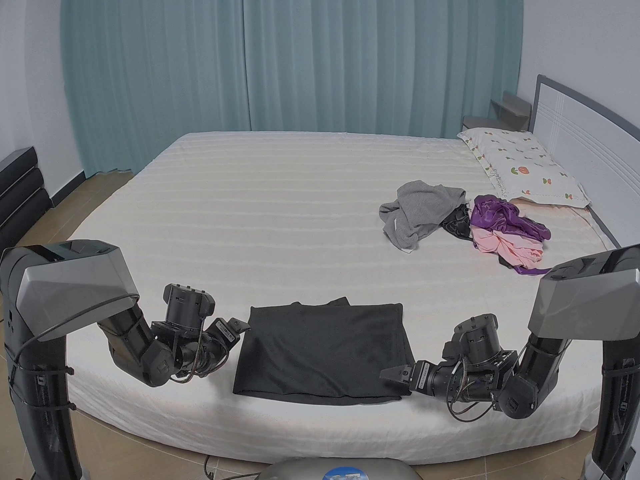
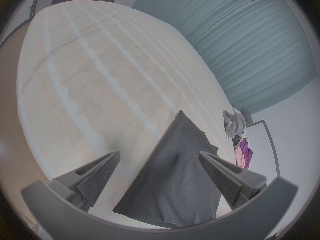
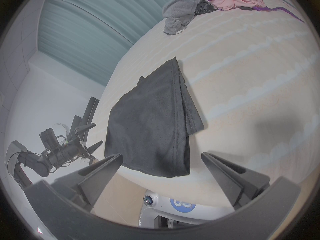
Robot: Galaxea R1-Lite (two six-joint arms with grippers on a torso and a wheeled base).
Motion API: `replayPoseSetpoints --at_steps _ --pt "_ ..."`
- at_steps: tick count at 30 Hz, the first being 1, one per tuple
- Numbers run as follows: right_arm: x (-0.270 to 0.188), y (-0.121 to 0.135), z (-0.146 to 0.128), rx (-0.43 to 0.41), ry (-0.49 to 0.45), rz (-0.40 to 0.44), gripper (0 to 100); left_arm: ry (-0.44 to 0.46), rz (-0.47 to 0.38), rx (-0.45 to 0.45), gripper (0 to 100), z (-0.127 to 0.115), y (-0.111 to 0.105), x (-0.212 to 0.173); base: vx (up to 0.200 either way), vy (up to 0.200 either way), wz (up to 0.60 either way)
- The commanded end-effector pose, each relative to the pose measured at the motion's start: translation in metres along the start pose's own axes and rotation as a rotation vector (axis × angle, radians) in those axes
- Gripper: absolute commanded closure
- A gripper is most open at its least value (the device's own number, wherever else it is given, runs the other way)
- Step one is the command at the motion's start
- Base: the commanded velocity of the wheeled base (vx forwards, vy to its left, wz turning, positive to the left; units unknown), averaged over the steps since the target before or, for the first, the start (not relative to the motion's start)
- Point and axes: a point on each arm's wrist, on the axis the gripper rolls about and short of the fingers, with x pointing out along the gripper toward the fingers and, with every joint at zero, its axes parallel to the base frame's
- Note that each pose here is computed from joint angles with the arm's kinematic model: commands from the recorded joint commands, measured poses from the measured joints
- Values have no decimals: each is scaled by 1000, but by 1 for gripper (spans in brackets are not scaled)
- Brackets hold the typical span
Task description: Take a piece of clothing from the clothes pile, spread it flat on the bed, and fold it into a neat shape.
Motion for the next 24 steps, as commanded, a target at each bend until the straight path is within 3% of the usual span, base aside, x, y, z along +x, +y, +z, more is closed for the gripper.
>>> replayPoseSetpoints --at_steps 1,4,5,24 --pt "8 -3 6 8 -12 3 0 -1 -1 0 0 0 0 0 0 0 0" --pt "10 -3 7 10 -6 2 0 -2 -1 -1 0 1 0 0 0 0 0" --pt "10 -3 7 9 -5 1 100 -3 -2 -1 0 1 0 0 0 0 0" --pt "-8 -11 2 -15 -4 -34 100 -6 -2 -18 0 1 -1 0 0 0 0"
